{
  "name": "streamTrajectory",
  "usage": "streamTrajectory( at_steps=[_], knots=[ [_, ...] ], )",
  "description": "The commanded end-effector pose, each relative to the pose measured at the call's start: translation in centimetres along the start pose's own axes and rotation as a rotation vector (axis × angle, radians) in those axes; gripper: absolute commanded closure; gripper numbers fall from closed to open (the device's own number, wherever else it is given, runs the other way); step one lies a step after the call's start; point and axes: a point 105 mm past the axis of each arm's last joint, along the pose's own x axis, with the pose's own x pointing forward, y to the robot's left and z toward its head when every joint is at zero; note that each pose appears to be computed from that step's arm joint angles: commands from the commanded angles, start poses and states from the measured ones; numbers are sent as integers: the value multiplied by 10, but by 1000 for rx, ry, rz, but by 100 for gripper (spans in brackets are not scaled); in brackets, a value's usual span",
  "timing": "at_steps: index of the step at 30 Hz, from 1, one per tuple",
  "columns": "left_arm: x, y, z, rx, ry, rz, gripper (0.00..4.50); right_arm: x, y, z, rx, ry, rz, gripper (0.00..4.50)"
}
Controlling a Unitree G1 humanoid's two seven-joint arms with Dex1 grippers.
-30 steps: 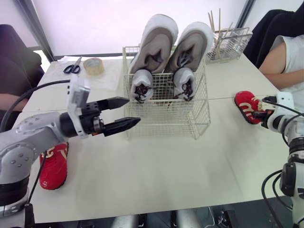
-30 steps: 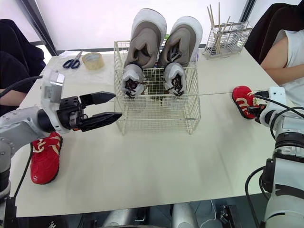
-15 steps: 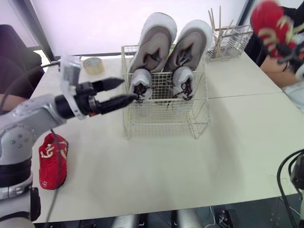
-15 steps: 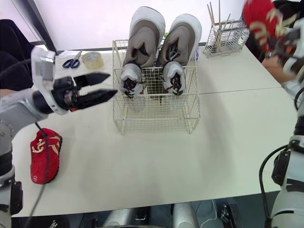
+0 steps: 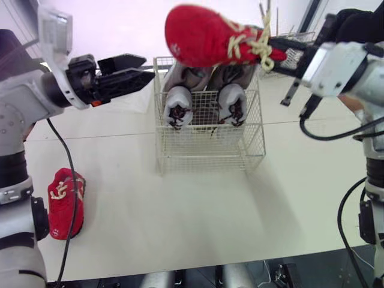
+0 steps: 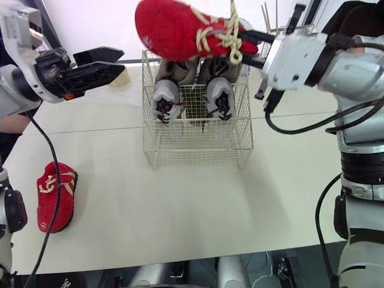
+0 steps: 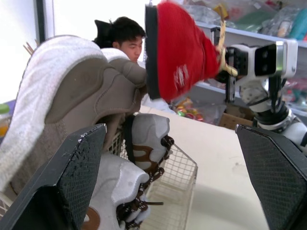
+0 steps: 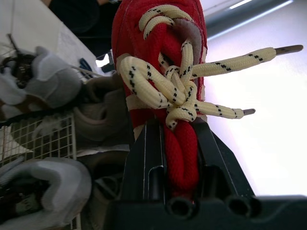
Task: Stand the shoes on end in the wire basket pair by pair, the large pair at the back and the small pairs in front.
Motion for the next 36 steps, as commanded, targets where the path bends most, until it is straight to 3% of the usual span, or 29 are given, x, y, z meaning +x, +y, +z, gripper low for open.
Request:
streamTrajectory(
  at_steps=[1,15,18,23,25,31,36],
  knots=[
    [0,-9,12,35,0,-39,0,1,-3,14,-123,-38,-6,442],
    [14,-11,-7,-17,41,-87,0,26,9,36,-255,-167,29,442],
    [16,-9,-10,-22,45,-84,84,29,9,40,-259,-187,31,442],
    [16,-10,-9,-41,23,-96,341,31,9,42,-259,-195,37,442],
    [16,-10,-8,-51,13,-98,415,31,9,42,-248,-191,39,442],
    [17,-10,-14,-136,-52,-79,424,24,-1,42,280,-198,-11,442],
    [16,-9,-13,-183,-118,-50,424,4,-7,33,733,-193,-25,206]
  ],
)
